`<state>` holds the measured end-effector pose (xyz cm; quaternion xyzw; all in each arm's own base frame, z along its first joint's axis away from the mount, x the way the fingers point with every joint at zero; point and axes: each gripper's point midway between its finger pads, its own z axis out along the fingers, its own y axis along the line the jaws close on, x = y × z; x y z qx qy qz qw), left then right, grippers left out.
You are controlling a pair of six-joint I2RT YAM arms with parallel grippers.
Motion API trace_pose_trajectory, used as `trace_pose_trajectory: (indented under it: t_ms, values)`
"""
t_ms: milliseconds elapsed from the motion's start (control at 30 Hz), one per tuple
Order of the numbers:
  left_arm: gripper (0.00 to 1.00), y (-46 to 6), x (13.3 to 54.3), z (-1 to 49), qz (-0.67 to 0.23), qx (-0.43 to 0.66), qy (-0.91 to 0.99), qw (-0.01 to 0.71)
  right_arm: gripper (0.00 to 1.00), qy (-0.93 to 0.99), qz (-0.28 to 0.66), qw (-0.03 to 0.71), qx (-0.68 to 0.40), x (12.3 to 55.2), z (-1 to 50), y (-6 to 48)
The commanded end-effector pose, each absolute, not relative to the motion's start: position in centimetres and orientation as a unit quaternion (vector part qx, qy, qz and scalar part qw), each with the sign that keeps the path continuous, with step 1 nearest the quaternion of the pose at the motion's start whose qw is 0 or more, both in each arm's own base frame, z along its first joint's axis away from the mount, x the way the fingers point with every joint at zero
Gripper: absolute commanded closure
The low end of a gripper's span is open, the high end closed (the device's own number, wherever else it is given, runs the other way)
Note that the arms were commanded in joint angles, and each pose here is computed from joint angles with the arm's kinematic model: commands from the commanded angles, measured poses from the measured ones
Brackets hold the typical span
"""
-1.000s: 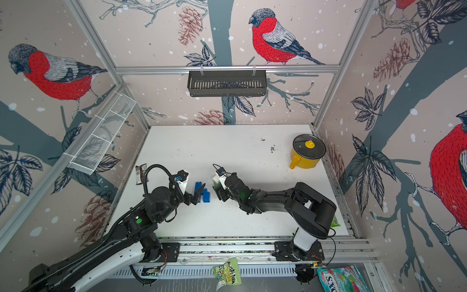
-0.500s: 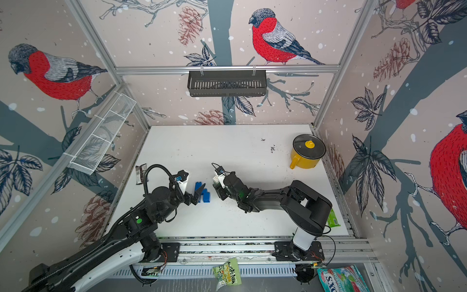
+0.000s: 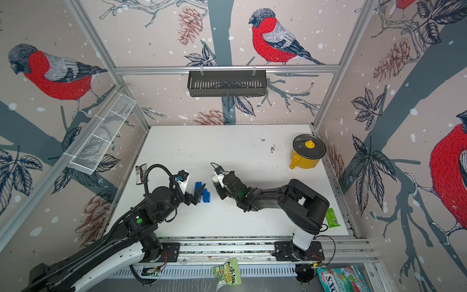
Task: Assemble the letter h with lego
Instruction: Pick up the lego brick from the center of the board.
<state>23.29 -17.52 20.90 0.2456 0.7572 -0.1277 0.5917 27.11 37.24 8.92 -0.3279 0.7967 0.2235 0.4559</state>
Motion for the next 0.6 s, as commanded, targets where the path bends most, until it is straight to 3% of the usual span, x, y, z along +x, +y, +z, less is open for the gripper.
trace_pose_trajectory:
  t_ms: [0, 567]
  values:
    - [0.02, -17.81, 23.37, 21.76, -0.133, 0.248, 0.745, 0.605, 0.62, 0.791, 0.225, 0.470, -0.321, 27.59, 9.65, 37.61]
    - [0.02, -17.94, 23.34, 21.50, -0.134, 0.251, 0.746, 0.602, 0.69, 0.788, 0.226, 0.477, -0.317, 27.46, 10.09, 37.44]
